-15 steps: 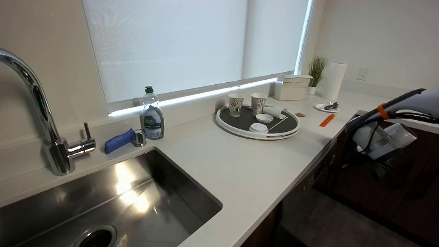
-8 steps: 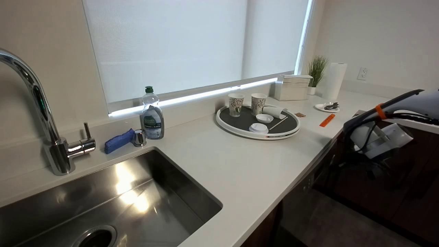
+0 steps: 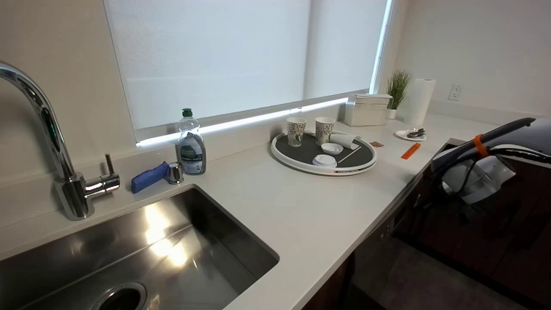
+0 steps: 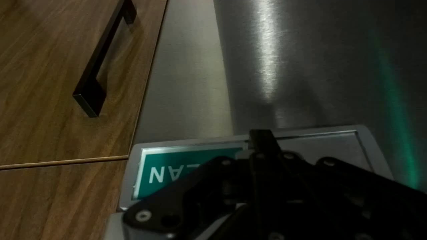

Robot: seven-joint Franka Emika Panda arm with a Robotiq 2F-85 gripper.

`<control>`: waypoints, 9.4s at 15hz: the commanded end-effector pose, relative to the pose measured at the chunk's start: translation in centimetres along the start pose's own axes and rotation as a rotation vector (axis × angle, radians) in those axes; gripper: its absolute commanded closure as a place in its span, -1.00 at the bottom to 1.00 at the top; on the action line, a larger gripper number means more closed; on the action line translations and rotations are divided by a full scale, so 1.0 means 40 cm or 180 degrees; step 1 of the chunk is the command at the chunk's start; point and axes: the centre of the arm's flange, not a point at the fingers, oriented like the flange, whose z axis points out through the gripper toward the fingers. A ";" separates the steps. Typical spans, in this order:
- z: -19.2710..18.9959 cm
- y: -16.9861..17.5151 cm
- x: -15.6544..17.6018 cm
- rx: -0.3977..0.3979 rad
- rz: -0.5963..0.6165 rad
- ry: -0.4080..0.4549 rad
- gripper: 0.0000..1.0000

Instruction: Press a button on the dishwasher

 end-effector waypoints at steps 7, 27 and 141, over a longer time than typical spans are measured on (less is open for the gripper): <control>0.015 0.026 0.003 -0.0181 0.0108 0.0118 1.00; 0.008 0.074 -0.004 -0.0408 0.0581 0.0108 1.00; -0.009 0.049 0.068 -0.0299 0.0449 -0.0404 1.00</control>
